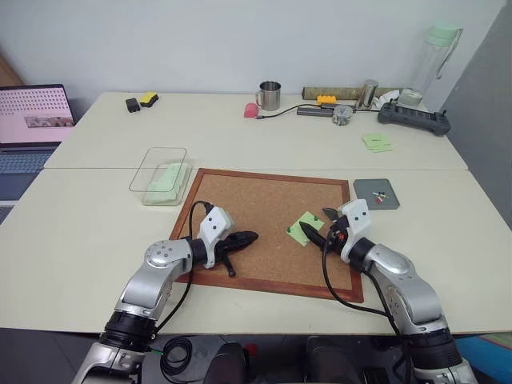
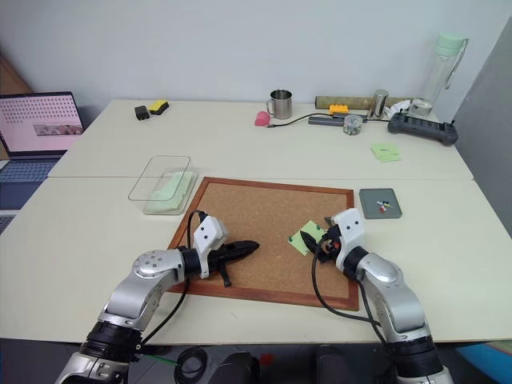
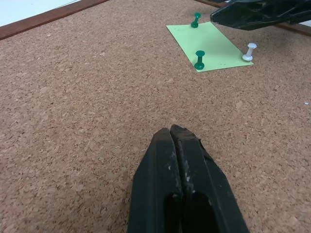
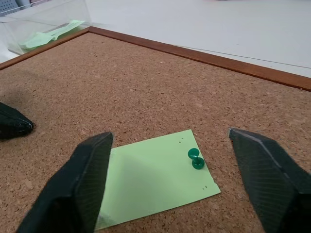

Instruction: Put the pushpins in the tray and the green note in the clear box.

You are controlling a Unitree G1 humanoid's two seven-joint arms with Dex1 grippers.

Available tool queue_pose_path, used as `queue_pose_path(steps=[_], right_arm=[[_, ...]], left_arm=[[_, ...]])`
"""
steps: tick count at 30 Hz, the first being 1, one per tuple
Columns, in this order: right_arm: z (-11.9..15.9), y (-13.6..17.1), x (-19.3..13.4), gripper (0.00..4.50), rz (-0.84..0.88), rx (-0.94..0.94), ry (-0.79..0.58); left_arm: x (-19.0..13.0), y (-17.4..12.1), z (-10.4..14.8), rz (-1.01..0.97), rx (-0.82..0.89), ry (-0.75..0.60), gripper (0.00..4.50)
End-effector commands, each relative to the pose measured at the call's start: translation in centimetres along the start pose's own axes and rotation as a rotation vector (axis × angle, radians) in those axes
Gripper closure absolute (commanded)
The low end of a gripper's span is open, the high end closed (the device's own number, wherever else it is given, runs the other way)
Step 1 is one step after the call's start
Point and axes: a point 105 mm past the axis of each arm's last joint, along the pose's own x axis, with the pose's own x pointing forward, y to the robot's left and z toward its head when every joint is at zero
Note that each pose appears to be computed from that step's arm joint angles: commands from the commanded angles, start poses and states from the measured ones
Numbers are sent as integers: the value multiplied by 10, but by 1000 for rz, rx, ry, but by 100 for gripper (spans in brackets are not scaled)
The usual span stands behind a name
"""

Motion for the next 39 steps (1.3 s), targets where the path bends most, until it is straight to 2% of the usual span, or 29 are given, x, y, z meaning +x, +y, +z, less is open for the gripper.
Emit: queue_pose_path(steps=[1, 4, 7, 15, 20, 24, 39], right_arm=[[9, -1, 4, 150, 8, -25, -45], [6, -3, 8, 226, -4, -30, -35], [-1, -4, 11, 282, -7, -61, -18], [9, -10, 12, 437, -33, -58, -81], [9, 3, 8, 445, 38, -108, -78], [23, 10, 4, 445, 56, -115, -121], [38, 3, -7, 445, 12, -32, -182]], left_arm=[[-1, -8, -19, -15, -54, 66, 450], [-1, -7, -17, -14, -55, 62, 450], [-1, -6, -15, -10, -58, 55, 450], [-2, -4, -18, 1, -62, 63, 450], [-3, -3, -21, 6, -62, 82, 450], [-3, -2, -24, 12, -72, 99, 450], [-2, -4, -30, 10, -96, 123, 450]])
